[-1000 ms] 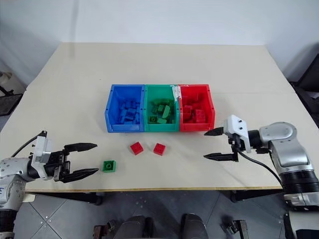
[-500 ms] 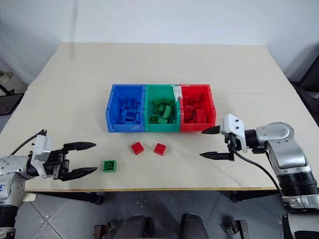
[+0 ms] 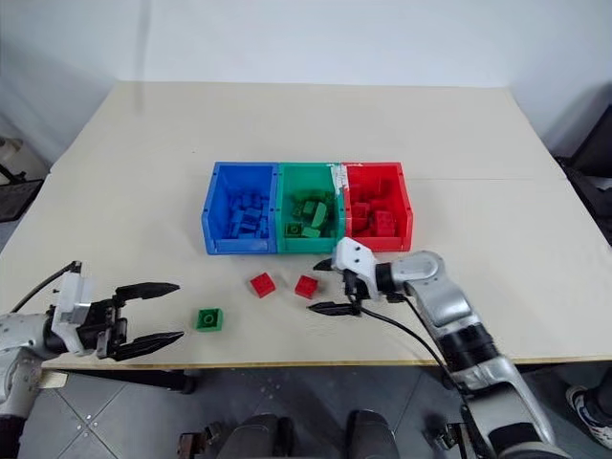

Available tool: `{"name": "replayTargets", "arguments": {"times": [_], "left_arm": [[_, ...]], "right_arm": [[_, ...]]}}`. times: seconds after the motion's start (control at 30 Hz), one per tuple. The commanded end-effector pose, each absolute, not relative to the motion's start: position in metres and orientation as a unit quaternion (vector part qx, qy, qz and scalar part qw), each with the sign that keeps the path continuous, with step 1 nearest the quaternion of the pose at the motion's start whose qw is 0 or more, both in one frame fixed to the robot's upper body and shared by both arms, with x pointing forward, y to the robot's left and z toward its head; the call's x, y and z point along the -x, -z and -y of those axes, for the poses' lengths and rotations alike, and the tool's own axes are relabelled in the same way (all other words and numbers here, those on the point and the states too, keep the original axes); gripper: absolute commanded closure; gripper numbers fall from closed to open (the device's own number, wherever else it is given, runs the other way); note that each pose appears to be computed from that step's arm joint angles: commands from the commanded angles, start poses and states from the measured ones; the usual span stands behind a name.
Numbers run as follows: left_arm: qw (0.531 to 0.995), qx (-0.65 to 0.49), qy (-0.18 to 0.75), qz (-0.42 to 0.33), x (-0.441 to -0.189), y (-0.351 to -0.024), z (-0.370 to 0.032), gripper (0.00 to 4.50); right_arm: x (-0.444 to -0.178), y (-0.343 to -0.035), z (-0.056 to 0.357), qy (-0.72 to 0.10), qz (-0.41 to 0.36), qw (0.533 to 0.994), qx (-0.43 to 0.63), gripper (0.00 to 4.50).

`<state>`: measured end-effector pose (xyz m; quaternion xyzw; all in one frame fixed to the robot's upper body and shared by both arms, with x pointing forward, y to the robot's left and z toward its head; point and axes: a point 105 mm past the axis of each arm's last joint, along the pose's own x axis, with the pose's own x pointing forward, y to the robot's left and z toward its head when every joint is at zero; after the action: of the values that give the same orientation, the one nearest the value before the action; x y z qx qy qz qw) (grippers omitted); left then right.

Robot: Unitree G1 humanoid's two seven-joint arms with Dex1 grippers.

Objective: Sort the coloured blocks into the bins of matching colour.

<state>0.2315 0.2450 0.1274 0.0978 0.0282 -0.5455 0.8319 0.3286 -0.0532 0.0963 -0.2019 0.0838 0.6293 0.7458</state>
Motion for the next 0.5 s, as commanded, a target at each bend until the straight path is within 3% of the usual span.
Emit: {"name": "replayTargets", "arguments": {"times": [0.03, 0.1, 0.2, 0.43, 0.5], "left_arm": [[0.835, -0.105, 0.540, -0.005, -0.227, -0.139, -0.244, 0.00], [0.836, -0.105, 0.538, -0.006, -0.225, -0.139, -0.244, 0.00], [0.839, -0.104, 0.534, -0.009, -0.221, -0.138, -0.245, 0.00], [0.840, -0.103, 0.532, -0.007, -0.225, -0.138, -0.245, 0.00], [0.840, -0.103, 0.533, -0.006, -0.226, -0.138, -0.244, 0.00]], "right_arm": [[-0.333, -0.095, 0.040, -0.629, -0.068, 0.745, 0.211, 0.03], [-0.332, -0.095, 0.038, -0.631, -0.065, 0.746, 0.205, 0.03], [-0.327, -0.096, 0.036, -0.639, -0.060, 0.741, 0.196, 0.59], [-0.330, -0.107, 0.042, -0.632, -0.047, 0.749, 0.192, 2.94], [-0.332, -0.112, 0.044, -0.629, -0.040, 0.753, 0.189, 2.98]]}}
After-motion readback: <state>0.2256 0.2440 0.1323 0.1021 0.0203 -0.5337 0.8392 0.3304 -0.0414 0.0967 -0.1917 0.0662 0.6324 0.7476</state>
